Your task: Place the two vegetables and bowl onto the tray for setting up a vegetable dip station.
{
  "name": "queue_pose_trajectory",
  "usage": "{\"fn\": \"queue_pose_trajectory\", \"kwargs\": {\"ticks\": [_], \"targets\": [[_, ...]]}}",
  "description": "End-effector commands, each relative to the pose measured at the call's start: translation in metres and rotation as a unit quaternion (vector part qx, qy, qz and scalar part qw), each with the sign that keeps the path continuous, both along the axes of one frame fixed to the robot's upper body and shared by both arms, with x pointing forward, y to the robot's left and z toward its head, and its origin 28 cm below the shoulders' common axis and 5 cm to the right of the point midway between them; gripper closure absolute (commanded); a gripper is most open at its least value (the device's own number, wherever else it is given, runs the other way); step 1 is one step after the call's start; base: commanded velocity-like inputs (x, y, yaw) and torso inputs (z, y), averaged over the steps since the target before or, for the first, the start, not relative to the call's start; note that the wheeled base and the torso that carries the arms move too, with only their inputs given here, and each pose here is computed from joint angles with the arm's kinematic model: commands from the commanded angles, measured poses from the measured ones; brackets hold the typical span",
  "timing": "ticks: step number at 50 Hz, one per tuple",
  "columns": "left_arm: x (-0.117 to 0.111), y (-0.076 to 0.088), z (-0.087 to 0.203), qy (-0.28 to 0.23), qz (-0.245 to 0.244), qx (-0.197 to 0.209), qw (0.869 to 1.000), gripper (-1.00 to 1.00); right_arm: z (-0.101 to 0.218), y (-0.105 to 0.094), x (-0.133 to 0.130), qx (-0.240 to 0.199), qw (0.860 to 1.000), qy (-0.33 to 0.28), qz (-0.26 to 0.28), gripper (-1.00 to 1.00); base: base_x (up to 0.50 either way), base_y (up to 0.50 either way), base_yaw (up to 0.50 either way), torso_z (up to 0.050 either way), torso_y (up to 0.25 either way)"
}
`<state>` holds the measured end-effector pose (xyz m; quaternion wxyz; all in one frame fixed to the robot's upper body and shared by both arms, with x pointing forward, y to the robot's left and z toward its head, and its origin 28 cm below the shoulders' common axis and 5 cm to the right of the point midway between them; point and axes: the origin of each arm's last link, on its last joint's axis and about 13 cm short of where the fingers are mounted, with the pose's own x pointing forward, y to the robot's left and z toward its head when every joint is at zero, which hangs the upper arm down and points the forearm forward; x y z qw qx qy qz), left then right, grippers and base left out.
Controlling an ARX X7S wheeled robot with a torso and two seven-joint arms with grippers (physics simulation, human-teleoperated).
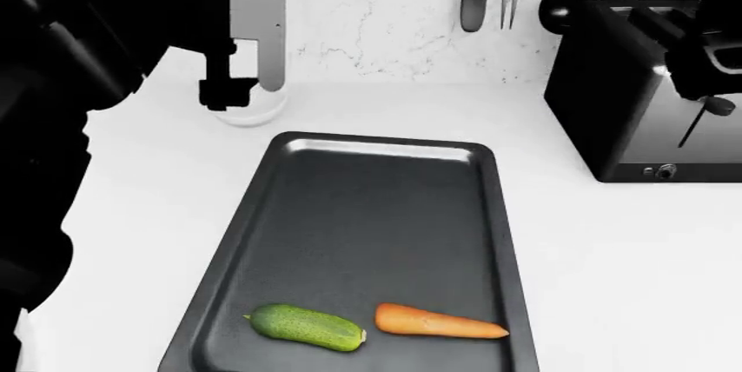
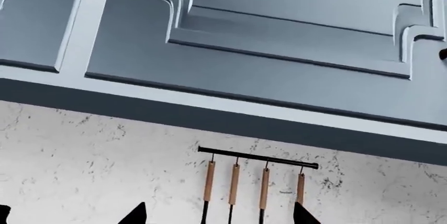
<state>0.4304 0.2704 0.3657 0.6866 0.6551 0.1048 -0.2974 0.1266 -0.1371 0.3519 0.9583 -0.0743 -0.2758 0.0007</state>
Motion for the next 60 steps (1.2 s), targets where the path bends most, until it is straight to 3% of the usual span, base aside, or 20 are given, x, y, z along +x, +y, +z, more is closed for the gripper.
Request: {"fn": "queue_pose_trajectory", "kwargs": {"ticks": [1, 8, 10, 11, 12, 14, 25, 34, 45, 49, 52, 60], "targets": [[0.0, -0.003, 0.001, 0.034, 0.013, 0.003, 0.999, -1.0, -0.016, 0.004, -0.005, -0.043, 0.998, 0.047, 0.024, -1.0, 0.0, 0.0, 0.0, 0.0, 0.0], [0.001, -0.005, 0.001, 0.037, 0.01, -0.004, 0.999, -1.0, -0.04, 0.013, -0.005, -0.106, 0.986, 0.102, 0.074, -1.0, 0.0, 0.0, 0.0, 0.0, 0.0], [0.001, -0.004, 0.0, 0.039, 0.009, -0.004, 0.999, -1.0, -0.064, 0.022, -0.008, -0.139, 0.965, 0.2, 0.102, -1.0, 0.0, 0.0, 0.0, 0.0, 0.0], [0.001, -0.005, 0.0, 0.041, 0.009, -0.007, 0.999, -1.0, -0.071, 0.023, -0.013, -0.16, 0.958, 0.212, 0.112, -1.0, 0.0, 0.0, 0.0, 0.0, 0.0], [0.001, -0.004, 0.001, 0.043, 0.009, -0.007, 0.999, -1.0, -0.07, 0.02, -0.016, -0.166, 0.964, 0.183, 0.101, -1.0, 0.0, 0.0, 0.0, 0.0, 0.0], [0.0, -0.004, 0.002, 0.048, 0.009, -0.002, 0.999, -1.0, -0.061, 0.015, -0.021, -0.119, 0.983, 0.113, 0.079, -1.0, 0.0, 0.0, 0.0, 0.0, 0.0], [0.0, -0.006, 0.007, 0.084, 0.008, -0.016, 0.996, -1.0, -0.064, 0.013, -0.022, -0.11, 0.984, 0.112, 0.079, -1.0, 0.0, 0.0, 0.0, 0.0, 0.0], [0.001, -0.005, -0.001, 0.111, 0.002, -0.004, 0.994, -1.0, -0.063, 0.012, -0.022, -0.103, 0.985, 0.108, 0.081, -1.0, 0.0, 0.0, 0.0, 0.0, 0.0], [0.002, -0.001, -0.011, 0.121, 0.017, 0.004, 0.992, -1.0, -0.06, 0.011, -0.02, -0.098, 0.987, 0.103, 0.079, -1.0, 0.0, 0.0, 0.0, 0.0, 0.0], [0.003, -0.002, -0.012, 0.122, 0.015, 0.002, 0.992, -1.0, -0.057, 0.014, -0.024, -0.115, 0.986, 0.076, 0.097, -1.0, 0.0, 0.0, 0.0, 0.0, 0.0], [0.003, -0.004, -0.012, 0.119, 0.013, 0.002, 0.993, -1.0, -0.049, 0.016, -0.028, -0.096, 0.988, 0.066, 0.103, -1.0, 0.0, 0.0, 0.0, 0.0, 0.0], [0.003, -0.004, -0.012, 0.115, 0.016, 0.003, 0.993, -1.0, -0.043, 0.02, -0.035, -0.101, 0.985, 0.053, 0.126, -1.0, 0.0, 0.0, 0.0, 0.0, 0.0]]}}
